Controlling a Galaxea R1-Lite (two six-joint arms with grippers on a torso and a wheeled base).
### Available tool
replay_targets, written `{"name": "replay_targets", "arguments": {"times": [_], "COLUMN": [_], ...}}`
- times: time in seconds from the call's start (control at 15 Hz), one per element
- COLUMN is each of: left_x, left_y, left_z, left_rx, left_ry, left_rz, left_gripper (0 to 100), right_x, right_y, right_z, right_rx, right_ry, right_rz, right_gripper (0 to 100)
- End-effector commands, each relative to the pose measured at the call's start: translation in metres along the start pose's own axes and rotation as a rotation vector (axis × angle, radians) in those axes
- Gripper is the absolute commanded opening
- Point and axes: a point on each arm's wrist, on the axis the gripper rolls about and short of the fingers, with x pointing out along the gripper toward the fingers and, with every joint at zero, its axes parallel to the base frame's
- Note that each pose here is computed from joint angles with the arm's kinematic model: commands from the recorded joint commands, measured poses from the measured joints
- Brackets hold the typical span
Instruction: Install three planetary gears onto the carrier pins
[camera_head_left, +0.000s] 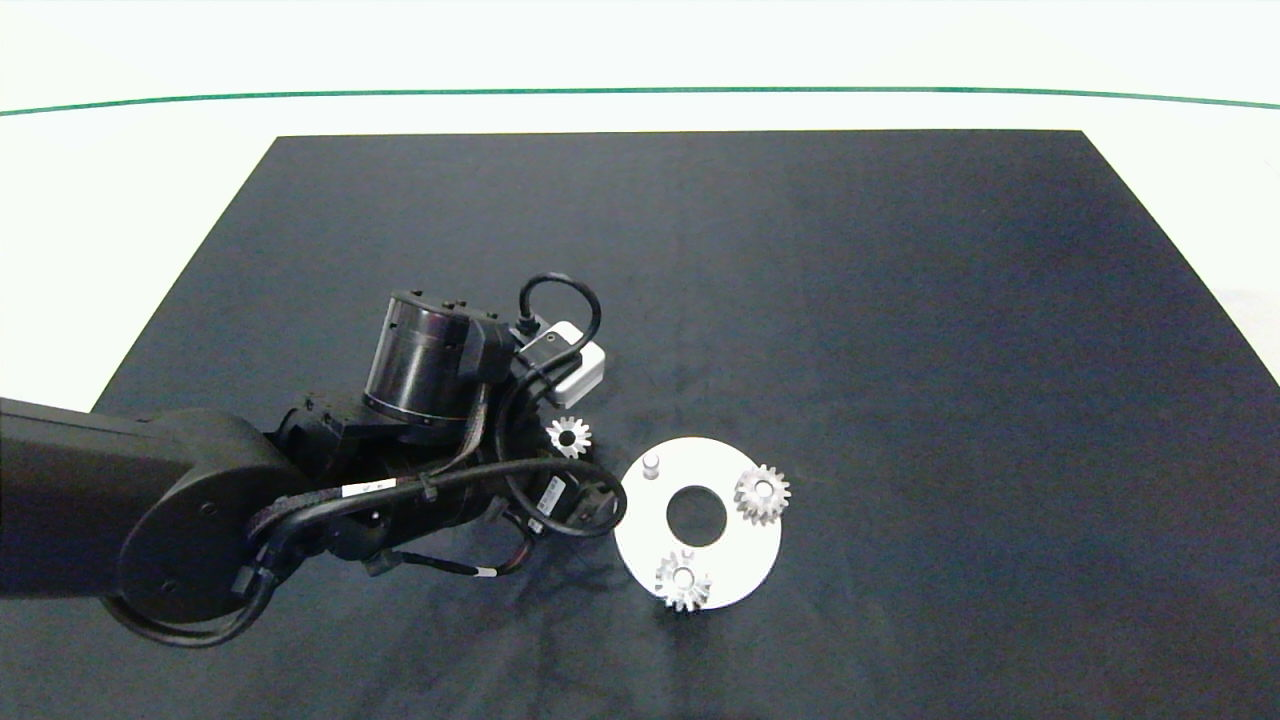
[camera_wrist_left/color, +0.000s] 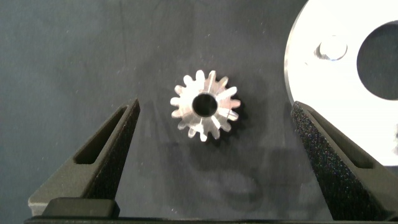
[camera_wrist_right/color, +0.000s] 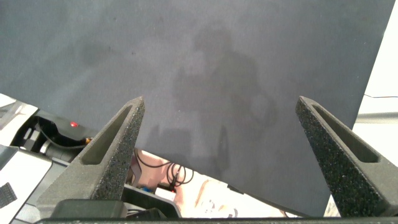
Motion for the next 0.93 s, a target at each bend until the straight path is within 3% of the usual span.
{"name": "replay_targets", "arguments": {"times": [0.07,0.93], "left_x": [0.0031,0.0081], "left_y": [0.0002,0.0009], "left_z": [0.0027,0.0027], "left_rx": [0.002,0.002], "left_ry": [0.002,0.011], "left_rz": [0.000,0.001], "left_gripper": [100,77], "right_x": [-0.0001,-0.0015], "right_y": [0.0003,-0.0001], "right_z": [-0.0019,-0.0026], "right_rx": [-0.003,-0.001], "right_ry": [0.003,-0.005], "right_rz": [-0.001,-0.005], "right_gripper": [100,100]}}
